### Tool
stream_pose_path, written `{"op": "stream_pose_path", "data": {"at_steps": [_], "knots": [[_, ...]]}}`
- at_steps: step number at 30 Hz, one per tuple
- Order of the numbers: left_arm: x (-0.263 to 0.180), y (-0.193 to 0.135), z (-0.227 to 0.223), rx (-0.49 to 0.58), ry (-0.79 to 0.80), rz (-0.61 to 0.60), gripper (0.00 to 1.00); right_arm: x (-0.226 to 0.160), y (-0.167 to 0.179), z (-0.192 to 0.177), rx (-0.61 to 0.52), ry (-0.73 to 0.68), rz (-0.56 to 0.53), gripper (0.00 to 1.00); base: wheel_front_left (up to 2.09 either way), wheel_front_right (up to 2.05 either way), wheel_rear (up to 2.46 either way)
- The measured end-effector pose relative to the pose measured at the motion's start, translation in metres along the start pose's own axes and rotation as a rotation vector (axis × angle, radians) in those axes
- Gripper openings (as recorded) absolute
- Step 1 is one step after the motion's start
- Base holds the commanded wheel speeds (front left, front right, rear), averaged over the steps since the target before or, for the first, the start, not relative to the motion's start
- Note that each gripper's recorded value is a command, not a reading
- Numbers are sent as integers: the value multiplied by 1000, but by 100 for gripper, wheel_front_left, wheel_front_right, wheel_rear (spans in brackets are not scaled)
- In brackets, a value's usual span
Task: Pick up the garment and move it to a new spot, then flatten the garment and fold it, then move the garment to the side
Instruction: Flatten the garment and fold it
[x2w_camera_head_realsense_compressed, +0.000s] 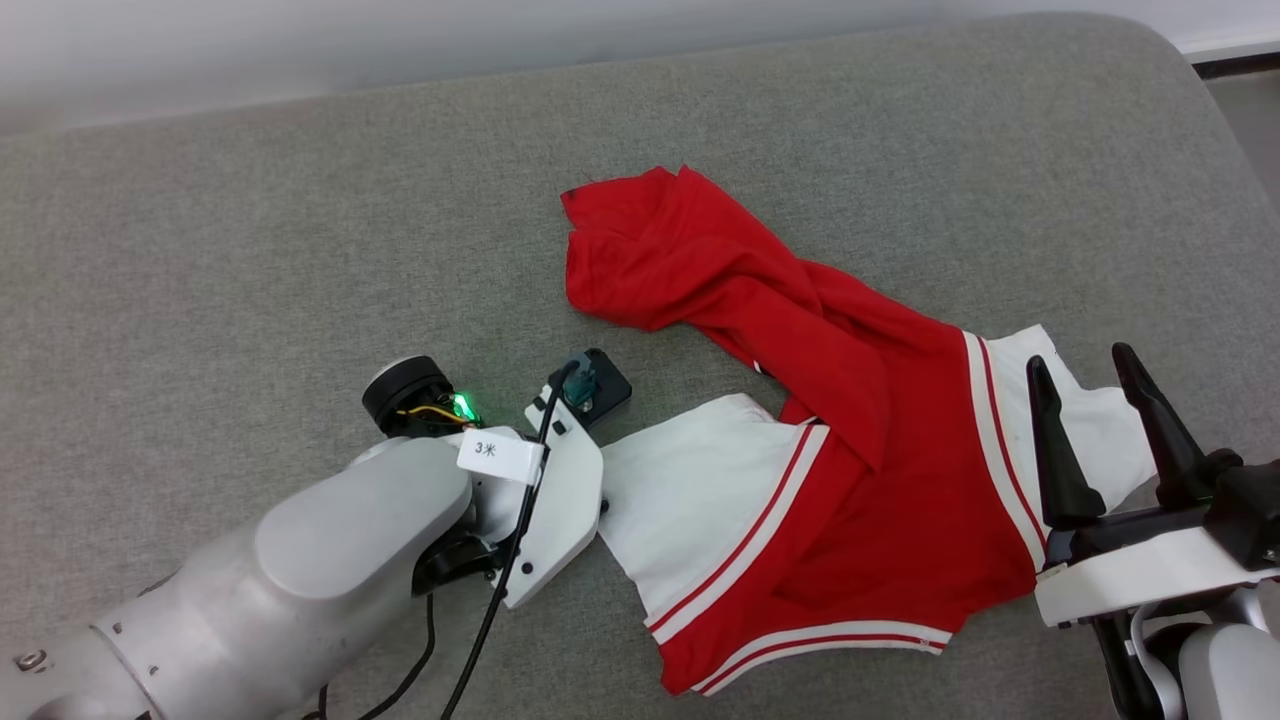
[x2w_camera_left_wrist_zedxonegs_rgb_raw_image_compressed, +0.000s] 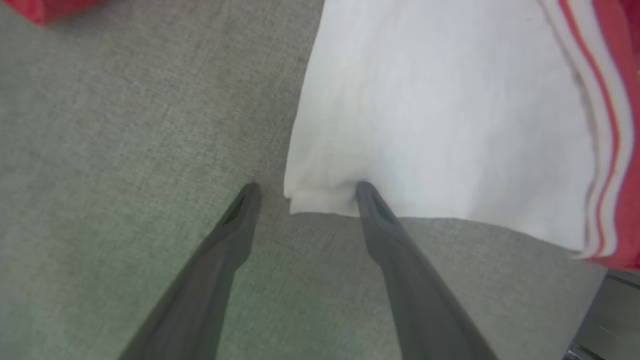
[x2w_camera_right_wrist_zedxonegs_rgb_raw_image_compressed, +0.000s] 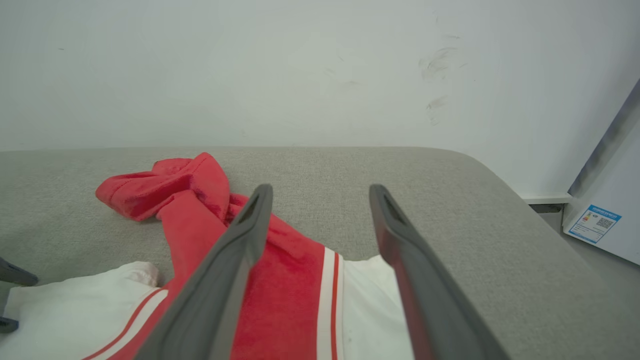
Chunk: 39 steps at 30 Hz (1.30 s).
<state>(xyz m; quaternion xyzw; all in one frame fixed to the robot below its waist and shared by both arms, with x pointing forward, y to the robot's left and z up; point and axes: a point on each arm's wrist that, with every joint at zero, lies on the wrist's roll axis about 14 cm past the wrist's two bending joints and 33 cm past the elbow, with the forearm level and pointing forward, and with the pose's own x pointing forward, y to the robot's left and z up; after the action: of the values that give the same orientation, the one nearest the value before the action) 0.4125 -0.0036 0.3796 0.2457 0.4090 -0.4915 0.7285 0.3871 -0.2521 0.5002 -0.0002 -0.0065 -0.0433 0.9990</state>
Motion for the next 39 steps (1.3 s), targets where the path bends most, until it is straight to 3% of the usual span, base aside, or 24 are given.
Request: {"op": "stream_pose_path", "data": {"at_steps": [5,7,13,22,32,39], "knots": [[4,-6,-7,35,61,-9,100,3,-2,-5,-2,9,-4,100,0,0,0],[3,-9,-9,45,63,-13,0,4,-1,-6,-2,9,-2,100,0,0,0],[-1,-17,-5,19,-7,-29,0,6,1,-6,-8,7,9,100,0,0,0],[-55,27,8,-65,-245,139,0,-1,6,-3,-9,11,39,100,0,0,0],[-130,77,-60,-264,-301,410,0,-3,16,-7,-25,53,88,100,0,0,0],[-171,90,-100,-381,-328,555,0,0,4,4,-82,83,103,100,0,0,0]]}}
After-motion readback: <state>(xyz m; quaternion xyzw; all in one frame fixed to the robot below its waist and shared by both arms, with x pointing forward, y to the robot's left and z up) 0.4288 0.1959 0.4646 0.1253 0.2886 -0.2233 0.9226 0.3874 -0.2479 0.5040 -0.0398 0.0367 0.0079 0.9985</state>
